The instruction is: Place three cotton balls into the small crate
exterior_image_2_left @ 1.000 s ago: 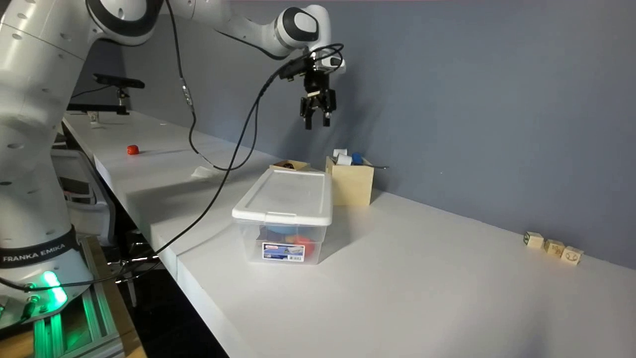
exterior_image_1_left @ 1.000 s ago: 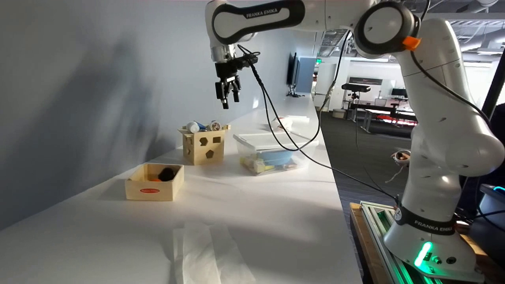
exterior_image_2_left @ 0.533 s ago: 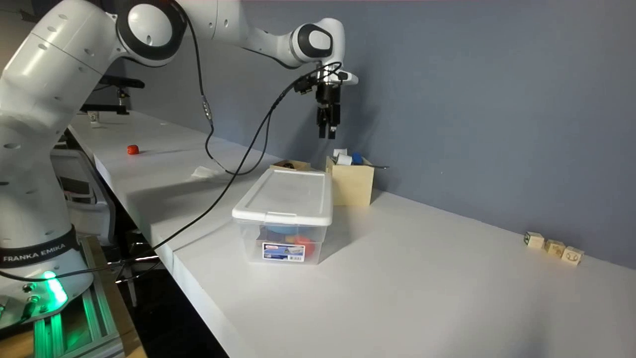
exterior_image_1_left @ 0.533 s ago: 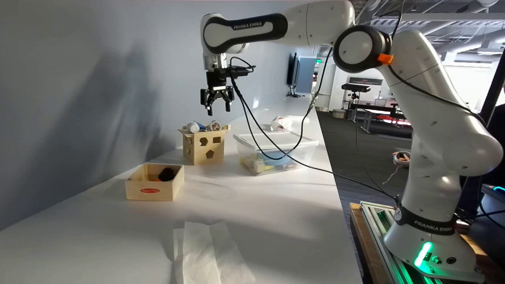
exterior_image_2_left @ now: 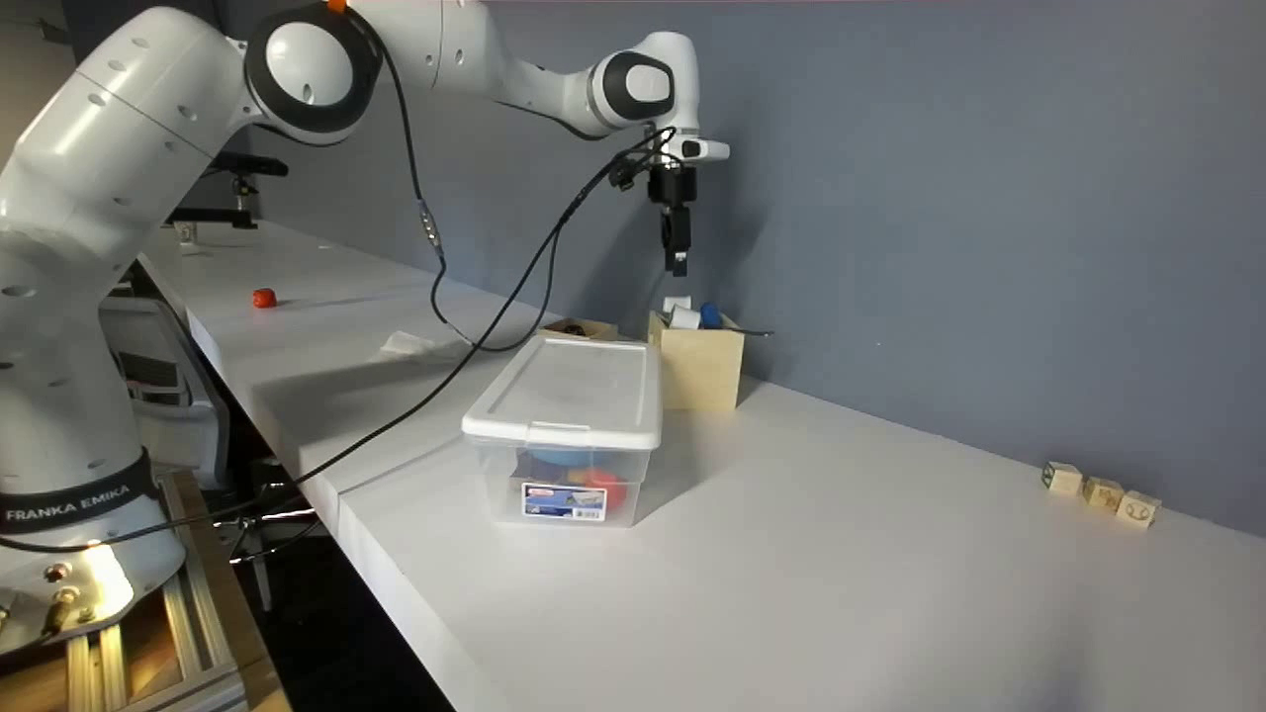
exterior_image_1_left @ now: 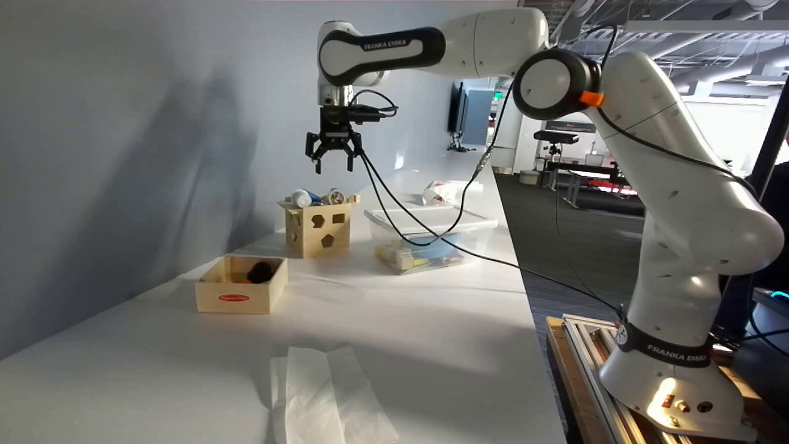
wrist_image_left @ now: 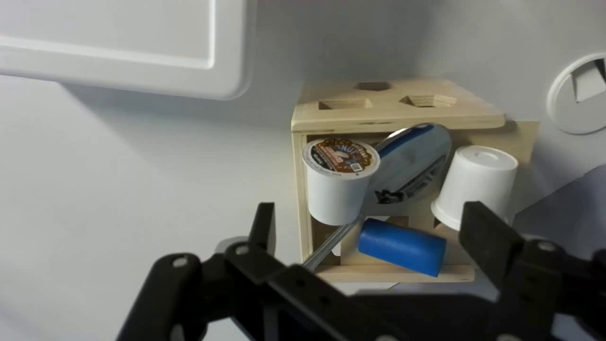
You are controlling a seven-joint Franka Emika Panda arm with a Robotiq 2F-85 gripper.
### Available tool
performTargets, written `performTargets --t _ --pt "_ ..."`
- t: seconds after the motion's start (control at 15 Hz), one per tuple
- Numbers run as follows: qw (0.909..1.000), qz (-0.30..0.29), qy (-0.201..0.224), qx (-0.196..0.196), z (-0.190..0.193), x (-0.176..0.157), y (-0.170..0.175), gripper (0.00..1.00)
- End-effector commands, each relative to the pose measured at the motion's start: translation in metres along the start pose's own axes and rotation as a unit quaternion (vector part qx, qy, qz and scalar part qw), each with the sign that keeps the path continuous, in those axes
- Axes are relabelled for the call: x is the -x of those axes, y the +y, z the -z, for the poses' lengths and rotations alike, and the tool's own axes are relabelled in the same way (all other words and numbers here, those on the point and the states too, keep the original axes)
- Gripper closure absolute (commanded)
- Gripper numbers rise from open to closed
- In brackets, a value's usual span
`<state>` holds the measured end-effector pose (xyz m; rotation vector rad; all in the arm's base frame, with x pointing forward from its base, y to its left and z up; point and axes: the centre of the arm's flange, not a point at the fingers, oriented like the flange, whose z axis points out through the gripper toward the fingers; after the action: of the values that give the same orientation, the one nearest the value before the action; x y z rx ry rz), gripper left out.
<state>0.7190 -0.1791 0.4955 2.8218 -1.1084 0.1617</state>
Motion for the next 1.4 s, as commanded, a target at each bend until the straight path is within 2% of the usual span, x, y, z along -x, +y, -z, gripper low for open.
performTargets --t 0.0,0.27,0.47,0.93,1.13,1.33 --pt "0.9997 -0.002 0.007 -0.024 -0.002 0.009 -0.008 0.00" --pt "0.9982 -0.014 0.050 -0.029 -0.021 0.007 -0.008 0.00" --pt "0.9975 -0.027 0.054 -0.036 -0.038 0.004 -0.001 0.00" --pt "0.9971 -0.062 0.038 -0.023 -0.043 0.009 0.030 0.00" --pt "0.9973 -0.062 0.032 -0.022 -0.044 0.017 0.033 0.05" --pt "0.9977 -0.058 0.028 -0.021 -0.053 0.024 0.031 0.04"
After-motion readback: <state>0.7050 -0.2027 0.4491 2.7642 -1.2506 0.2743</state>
